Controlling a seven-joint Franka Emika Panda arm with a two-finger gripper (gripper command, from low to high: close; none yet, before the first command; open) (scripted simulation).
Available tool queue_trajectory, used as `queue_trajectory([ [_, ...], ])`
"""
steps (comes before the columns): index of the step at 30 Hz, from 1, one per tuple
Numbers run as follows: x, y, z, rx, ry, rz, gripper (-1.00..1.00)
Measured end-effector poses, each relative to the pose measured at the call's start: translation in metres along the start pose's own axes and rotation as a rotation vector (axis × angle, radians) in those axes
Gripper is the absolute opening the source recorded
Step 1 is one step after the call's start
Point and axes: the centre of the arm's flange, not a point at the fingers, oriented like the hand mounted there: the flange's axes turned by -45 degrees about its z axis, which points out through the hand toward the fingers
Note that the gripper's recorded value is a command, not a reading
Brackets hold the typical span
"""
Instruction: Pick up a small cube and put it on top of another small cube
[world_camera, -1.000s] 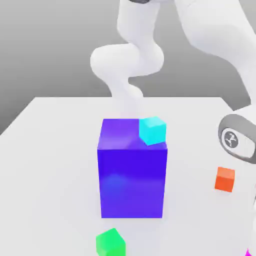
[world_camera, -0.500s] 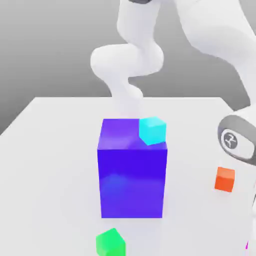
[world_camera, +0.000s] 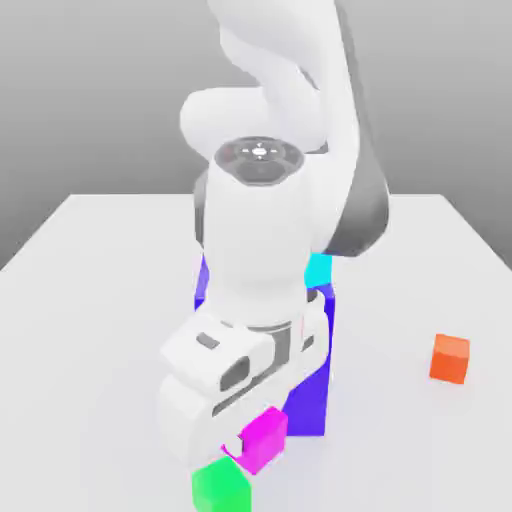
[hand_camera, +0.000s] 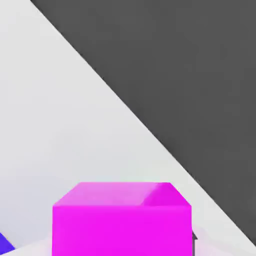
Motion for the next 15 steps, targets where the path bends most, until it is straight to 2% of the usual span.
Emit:
queue_trajectory([
  [3, -0.005, 0.002, 0.036, 0.001, 0.002, 0.003, -1.00],
  [4, -0.006, 0.002, 0.046, 0.002, 0.001, 0.004, 1.00],
  [10, -0.006, 0.002, 0.051, 0.001, 0.001, 0.004, 1.00],
  [15, -0.006, 0.002, 0.001, 0.000, 0.002, 0.004, 1.00],
])
